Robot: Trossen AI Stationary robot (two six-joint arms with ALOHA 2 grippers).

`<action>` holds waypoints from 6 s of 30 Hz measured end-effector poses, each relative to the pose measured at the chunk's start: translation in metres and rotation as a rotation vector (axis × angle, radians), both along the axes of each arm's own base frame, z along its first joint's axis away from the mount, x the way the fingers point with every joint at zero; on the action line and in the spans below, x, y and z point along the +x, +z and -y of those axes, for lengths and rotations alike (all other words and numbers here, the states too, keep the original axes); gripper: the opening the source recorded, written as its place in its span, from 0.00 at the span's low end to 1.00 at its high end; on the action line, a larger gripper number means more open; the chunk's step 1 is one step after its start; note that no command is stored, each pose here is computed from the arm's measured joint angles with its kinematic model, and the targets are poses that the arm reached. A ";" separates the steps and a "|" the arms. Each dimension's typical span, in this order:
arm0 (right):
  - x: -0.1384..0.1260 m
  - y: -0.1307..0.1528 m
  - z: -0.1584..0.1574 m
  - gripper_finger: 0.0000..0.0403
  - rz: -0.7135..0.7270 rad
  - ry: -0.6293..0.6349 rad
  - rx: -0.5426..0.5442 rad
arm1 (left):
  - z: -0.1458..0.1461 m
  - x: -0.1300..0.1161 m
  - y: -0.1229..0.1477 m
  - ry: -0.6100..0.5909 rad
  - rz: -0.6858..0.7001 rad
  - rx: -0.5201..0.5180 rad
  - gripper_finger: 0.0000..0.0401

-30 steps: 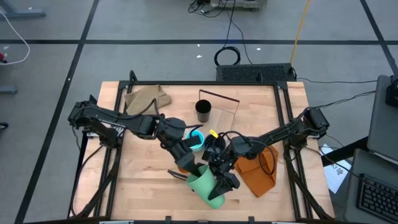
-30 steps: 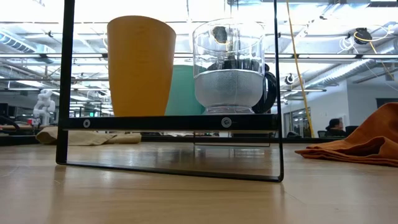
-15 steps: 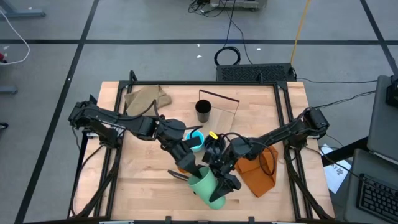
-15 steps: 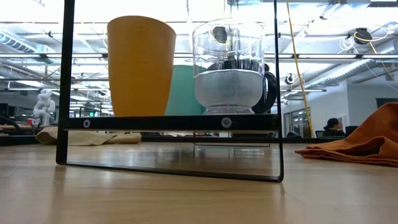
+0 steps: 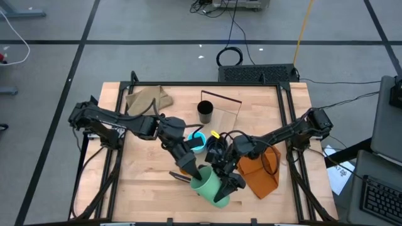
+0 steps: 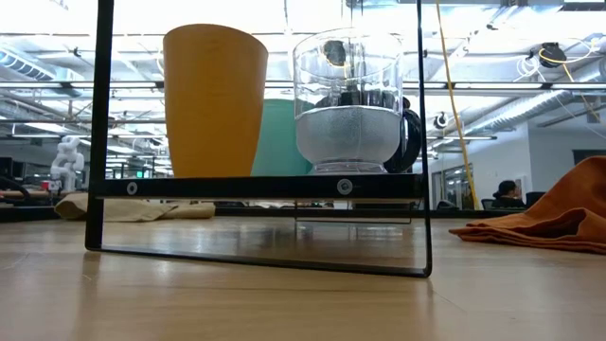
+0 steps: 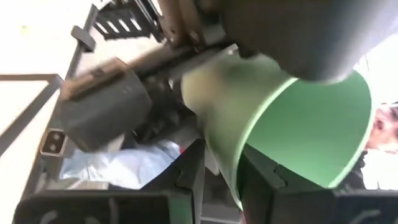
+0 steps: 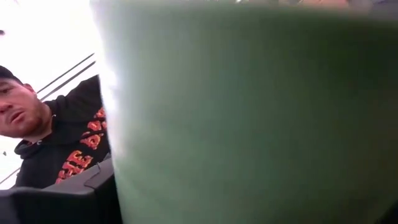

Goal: Stack small to large cups/mugs on shelf
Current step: Put the green cup on the shelf

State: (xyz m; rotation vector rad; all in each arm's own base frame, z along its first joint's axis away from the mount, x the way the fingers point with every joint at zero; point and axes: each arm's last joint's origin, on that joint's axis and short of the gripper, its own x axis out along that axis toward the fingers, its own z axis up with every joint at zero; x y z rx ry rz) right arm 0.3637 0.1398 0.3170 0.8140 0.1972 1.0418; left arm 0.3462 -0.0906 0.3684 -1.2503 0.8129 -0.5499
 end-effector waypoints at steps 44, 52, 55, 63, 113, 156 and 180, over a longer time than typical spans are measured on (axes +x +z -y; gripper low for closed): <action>-0.051 0.051 0.171 0.85 0.008 -0.859 -0.600 | -0.060 -0.222 0.102 0.667 0.243 0.344 0.20; -0.063 0.031 0.178 0.85 -0.059 -1.020 -0.695 | -0.062 -0.227 0.104 0.694 0.266 0.363 0.20; -0.070 0.021 0.176 0.85 -0.018 -1.122 -0.688 | -0.063 -0.227 0.104 0.700 0.276 0.385 0.20; -0.100 -0.011 0.171 0.85 0.054 -1.361 -0.647 | -0.064 -0.227 0.104 0.732 0.282 0.409 0.20; -0.124 -0.167 0.163 0.85 -0.123 -1.448 -0.916 | -0.071 -0.226 0.104 0.859 0.235 0.369 0.20; -0.103 -0.204 0.183 0.87 -0.212 -1.454 -0.870 | -0.071 -0.227 0.099 0.854 0.186 0.378 0.20; -0.101 -0.205 0.174 0.87 -0.184 -1.350 -0.855 | -0.071 -0.227 0.099 0.844 0.185 0.378 0.20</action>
